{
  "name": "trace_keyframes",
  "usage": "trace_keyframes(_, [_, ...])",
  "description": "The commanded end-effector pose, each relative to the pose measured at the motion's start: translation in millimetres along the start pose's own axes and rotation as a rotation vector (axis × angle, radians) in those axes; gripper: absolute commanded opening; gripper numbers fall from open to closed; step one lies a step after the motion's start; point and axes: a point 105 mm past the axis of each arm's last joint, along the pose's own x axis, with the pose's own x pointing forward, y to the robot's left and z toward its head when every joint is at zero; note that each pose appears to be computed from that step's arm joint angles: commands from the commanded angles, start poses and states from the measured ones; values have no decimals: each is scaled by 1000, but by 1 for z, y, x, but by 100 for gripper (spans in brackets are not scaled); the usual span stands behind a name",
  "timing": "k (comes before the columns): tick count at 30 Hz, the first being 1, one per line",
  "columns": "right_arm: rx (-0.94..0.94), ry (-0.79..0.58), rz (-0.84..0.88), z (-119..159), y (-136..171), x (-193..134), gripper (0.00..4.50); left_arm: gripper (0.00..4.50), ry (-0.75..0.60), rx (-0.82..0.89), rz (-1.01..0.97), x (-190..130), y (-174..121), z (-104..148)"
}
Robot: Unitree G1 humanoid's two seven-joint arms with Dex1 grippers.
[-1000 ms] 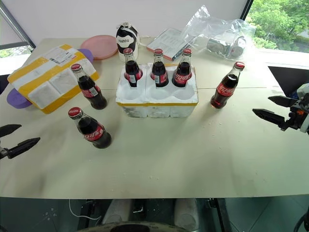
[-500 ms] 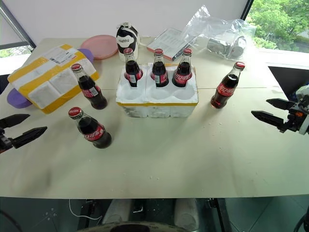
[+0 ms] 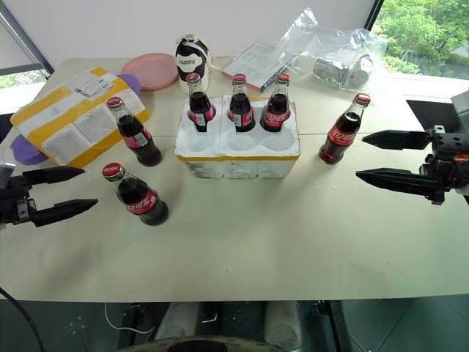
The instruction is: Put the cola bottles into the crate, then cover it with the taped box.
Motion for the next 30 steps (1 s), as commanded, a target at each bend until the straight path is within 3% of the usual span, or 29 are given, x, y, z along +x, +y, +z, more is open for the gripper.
trace_keyframes(1, [-46,-13,111,18,25,13,450,438,18,44,-77,3,-9,5])
trace_keyframes(6, [-56,-10,165,21,36,25,450,438,96,114,-132,15,-11,-12])
trace_keyframes(14, [-61,-4,145,24,35,27,450,438,40,189,-159,53,-8,-12])
trace_keyframes(30, [-43,-40,116,29,34,29,450,438,-5,124,-181,93,-10,-20])
